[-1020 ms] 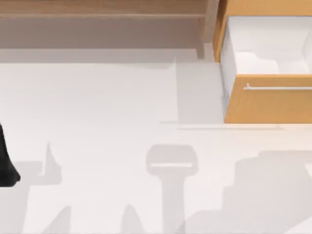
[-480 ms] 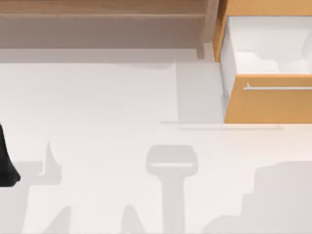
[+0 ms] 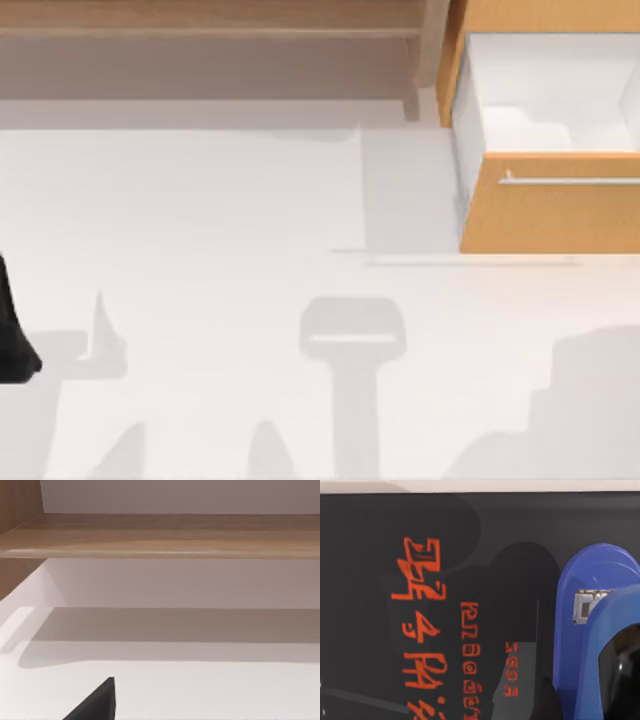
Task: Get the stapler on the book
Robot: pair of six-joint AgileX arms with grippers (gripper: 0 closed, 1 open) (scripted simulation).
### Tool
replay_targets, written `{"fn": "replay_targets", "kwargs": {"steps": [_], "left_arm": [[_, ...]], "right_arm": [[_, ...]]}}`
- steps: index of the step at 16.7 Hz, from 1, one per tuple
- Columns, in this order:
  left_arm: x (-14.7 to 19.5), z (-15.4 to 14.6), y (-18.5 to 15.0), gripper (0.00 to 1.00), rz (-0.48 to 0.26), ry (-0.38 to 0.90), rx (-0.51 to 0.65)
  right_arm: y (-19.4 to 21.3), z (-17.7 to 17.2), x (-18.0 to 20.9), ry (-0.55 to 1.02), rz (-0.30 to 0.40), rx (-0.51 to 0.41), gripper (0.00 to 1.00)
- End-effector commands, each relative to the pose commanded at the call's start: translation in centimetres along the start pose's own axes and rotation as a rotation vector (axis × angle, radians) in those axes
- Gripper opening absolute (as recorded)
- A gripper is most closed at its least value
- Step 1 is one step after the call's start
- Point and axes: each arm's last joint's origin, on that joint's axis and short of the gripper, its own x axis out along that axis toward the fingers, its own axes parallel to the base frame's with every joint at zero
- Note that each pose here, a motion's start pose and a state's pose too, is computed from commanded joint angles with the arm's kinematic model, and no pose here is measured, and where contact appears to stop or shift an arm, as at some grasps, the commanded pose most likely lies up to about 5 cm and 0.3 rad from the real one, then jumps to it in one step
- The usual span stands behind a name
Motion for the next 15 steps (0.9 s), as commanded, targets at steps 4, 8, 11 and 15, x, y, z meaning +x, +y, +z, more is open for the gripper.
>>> {"fn": "replay_targets", "kwargs": {"steps": [4, 8, 11, 15], "left_arm": [[0.00, 0.00, 0.00, 1.00, 0.000, 0.000, 0.000], [0.00, 0.00, 0.00, 1.00, 0.000, 0.000, 0.000], [0.00, 0.00, 0.00, 1.00, 0.000, 0.000, 0.000], [0.00, 0.00, 0.00, 1.00, 0.000, 0.000, 0.000]], "right_arm": [[0.00, 0.00, 0.02, 0.000, 0.000, 0.000, 0.08], [0.00, 0.00, 0.02, 0.000, 0.000, 0.000, 0.38], [0.00, 0.00, 0.02, 0.000, 0.000, 0.000, 0.60], [0.00, 0.00, 0.02, 0.000, 0.000, 0.000, 0.90]]}}
